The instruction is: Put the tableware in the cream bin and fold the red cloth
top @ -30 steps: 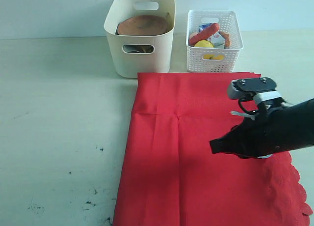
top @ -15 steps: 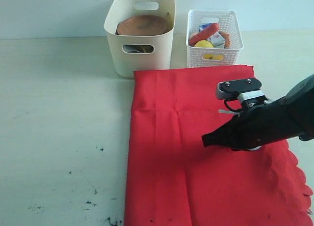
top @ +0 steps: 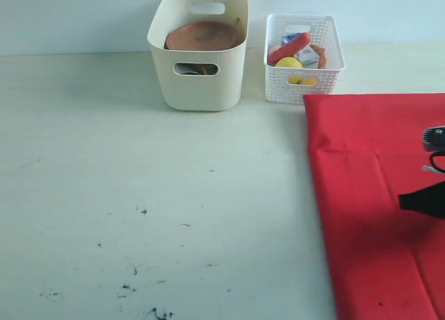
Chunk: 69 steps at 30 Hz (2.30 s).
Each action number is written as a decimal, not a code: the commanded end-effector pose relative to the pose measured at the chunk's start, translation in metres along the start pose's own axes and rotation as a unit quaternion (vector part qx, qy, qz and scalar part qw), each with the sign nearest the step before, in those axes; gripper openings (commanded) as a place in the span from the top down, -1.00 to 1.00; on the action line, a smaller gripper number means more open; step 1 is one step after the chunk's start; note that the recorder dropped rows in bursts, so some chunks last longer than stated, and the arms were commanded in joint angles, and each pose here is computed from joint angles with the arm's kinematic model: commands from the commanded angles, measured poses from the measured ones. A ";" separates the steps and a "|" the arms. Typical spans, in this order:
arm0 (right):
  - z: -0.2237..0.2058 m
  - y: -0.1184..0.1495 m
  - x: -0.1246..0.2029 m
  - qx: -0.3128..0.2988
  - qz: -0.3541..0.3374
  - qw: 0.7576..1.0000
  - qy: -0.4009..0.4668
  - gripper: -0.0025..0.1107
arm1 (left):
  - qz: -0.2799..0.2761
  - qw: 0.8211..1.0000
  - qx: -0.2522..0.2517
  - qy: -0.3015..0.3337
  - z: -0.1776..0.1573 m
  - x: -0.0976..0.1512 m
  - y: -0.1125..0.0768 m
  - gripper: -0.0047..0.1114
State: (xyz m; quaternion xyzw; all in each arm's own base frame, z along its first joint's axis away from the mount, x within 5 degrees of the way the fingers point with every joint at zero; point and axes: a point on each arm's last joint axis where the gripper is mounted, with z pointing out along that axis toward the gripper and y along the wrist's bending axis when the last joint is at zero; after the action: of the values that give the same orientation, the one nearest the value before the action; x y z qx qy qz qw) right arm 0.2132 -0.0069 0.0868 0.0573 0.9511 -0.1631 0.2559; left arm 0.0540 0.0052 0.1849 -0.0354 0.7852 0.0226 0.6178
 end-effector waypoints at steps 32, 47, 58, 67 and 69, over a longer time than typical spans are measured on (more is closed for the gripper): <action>0.047 -0.038 -0.034 0.027 0.105 0.992 0.065 0.96 | -0.003 1.000 0.005 -0.003 0.000 0.001 -0.001 0.90; 0.055 -0.057 -0.049 -0.052 0.131 0.988 0.065 0.96 | -0.003 1.000 0.005 -0.003 0.000 0.001 -0.001 0.90; 0.033 -0.055 -0.114 -0.139 0.135 0.980 -0.042 0.96 | -0.003 1.000 0.005 -0.003 0.000 0.001 -0.001 0.90; 0.069 -0.022 -0.117 -0.159 0.066 0.985 -0.012 0.96 | -0.003 1.000 0.005 -0.003 0.000 0.001 -0.001 0.90; 0.080 -0.031 -0.111 -0.096 0.065 0.993 0.001 0.96 | -0.003 1.000 0.005 -0.003 0.000 0.001 -0.001 0.90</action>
State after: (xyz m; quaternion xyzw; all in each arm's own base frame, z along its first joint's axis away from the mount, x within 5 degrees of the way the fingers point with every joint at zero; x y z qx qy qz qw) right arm 0.3400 -0.0539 0.0961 0.0829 0.9557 0.0086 0.2821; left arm 0.0540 0.0052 0.1849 -0.0354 0.7852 0.0226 0.6178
